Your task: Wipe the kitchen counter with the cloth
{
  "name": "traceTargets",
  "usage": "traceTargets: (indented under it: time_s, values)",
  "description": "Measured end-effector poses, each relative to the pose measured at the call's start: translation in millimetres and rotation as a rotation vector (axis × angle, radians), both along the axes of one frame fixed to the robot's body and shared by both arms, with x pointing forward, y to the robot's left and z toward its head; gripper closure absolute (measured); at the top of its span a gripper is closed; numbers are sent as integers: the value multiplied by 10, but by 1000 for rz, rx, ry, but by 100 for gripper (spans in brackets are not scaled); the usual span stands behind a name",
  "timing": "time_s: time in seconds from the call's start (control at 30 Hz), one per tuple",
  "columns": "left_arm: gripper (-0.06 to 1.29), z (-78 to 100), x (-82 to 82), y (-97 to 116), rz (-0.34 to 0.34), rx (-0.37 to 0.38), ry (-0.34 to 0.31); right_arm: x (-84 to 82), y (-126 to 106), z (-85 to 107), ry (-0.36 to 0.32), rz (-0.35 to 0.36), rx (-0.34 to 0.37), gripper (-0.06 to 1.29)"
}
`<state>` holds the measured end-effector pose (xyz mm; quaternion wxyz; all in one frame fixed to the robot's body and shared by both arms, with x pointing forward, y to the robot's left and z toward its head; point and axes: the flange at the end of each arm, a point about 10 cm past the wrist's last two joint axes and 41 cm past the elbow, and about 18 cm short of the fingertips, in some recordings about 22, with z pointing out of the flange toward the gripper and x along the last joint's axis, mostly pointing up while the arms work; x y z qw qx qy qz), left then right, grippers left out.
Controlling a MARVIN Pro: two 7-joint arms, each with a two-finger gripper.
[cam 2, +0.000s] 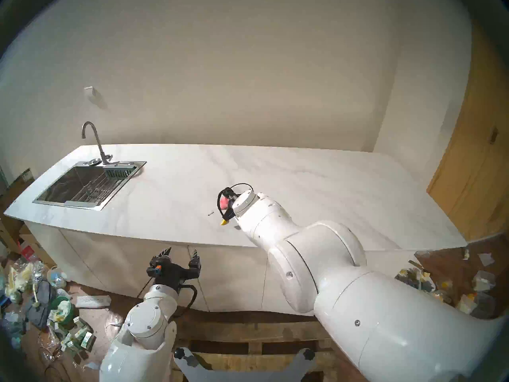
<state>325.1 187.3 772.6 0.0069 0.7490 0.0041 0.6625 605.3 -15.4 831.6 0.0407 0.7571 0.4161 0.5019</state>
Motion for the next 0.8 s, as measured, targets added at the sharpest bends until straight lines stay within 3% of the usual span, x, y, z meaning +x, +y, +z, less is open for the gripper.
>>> traceTargets:
  time_s: [0.23,0.37,0.6,0.8]
  values:
    - [-2,0,-1,0,0,0,0,-12,20,60,27,137,36,125]
    - [-2,0,-1,1,0,0,0,22,-5,136,19,153,54,125]
    - [-2,-3,-1,1,0,0,1,192,-163,422,-37,100,108,125]
    - [-2,-4,-1,1,0,0,1,322,-336,602,-58,-26,176,125]
